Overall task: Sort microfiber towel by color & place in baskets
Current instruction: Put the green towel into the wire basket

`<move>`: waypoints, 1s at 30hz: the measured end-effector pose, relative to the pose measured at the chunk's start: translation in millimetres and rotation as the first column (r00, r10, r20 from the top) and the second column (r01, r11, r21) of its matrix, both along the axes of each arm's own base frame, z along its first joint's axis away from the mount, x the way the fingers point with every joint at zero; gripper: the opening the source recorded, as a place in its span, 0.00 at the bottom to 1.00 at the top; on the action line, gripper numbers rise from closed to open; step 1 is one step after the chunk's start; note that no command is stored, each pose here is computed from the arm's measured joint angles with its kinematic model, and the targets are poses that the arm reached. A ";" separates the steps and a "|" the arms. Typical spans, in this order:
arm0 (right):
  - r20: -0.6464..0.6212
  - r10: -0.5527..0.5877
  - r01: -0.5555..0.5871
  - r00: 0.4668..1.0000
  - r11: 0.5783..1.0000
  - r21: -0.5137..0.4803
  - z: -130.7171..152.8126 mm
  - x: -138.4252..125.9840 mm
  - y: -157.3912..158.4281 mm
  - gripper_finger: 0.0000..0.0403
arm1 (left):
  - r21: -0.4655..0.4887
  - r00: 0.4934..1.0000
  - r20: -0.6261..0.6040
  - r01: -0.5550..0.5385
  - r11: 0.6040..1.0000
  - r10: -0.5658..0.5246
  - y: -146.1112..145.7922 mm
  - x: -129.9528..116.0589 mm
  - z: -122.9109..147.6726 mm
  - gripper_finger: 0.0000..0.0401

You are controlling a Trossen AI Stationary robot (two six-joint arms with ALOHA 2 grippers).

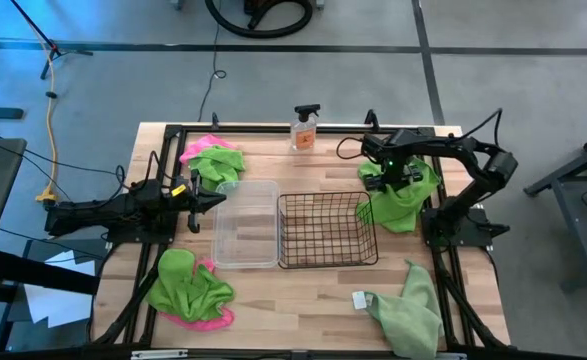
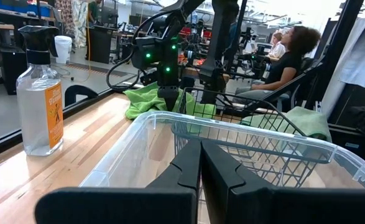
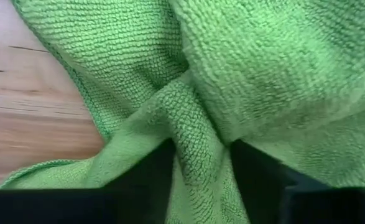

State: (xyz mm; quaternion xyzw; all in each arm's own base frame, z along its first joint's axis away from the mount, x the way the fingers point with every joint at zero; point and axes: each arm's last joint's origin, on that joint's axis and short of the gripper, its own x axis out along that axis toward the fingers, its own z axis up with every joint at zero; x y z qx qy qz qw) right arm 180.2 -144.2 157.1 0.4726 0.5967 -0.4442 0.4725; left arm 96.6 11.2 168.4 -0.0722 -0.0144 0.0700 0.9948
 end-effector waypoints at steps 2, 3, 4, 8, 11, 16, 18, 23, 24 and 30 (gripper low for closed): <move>-0.001 0.009 -0.009 1.000 1.000 0.003 0.0 -0.2 0.2 0.19 | 0.000 1.000 0.000 0.000 1.000 0.000 0.0 0.0 0.1 0.00; 0.000 0.016 -0.016 1.000 1.000 0.004 0.0 -0.2 0.2 0.11 | 0.000 1.000 0.000 -0.001 1.000 0.001 0.0 0.0 0.1 0.00; 0.002 0.025 -0.025 1.000 1.000 0.004 0.2 -0.2 0.2 0.06 | 0.000 1.000 0.000 0.000 1.000 0.000 0.0 0.0 0.1 0.00; 0.013 0.043 -0.043 0.999 0.999 -0.002 4.0 -1.3 1.5 0.05 | 0.000 1.000 0.000 0.000 1.000 0.000 0.0 0.0 0.0 0.00; 0.008 0.049 -0.049 0.999 0.999 -0.013 10.3 -4.6 3.9 0.01 | 0.000 1.000 0.000 0.000 1.000 0.000 0.0 0.0 0.1 0.00; 0.058 0.040 -0.036 0.998 0.997 -0.061 28.0 -10.9 8.9 0.01 | 0.000 1.000 0.000 -0.001 1.000 0.001 0.0 0.0 0.1 0.00; 0.087 0.041 -0.034 0.995 0.996 -0.086 37.1 -14.6 11.9 0.01 | 0.000 1.000 0.000 0.000 1.000 0.000 0.0 0.0 0.0 0.00; 0.176 0.033 -0.004 0.984 0.987 -0.162 60.7 -25.2 20.5 0.00 | 0.000 1.000 0.000 0.000 1.000 0.000 0.0 0.0 0.1 0.00; 0.197 0.036 0.000 0.980 0.984 -0.180 65.6 -27.2 22.1 0.00 | 0.000 1.000 0.000 -0.001 1.000 0.001 0.0 0.0 0.0 0.00; 0.312 0.091 0.021 0.946 0.940 -0.340 110.6 -32.4 24.7 0.00 | 0.000 1.000 0.000 -0.001 1.000 0.001 0.0 0.0 0.1 0.00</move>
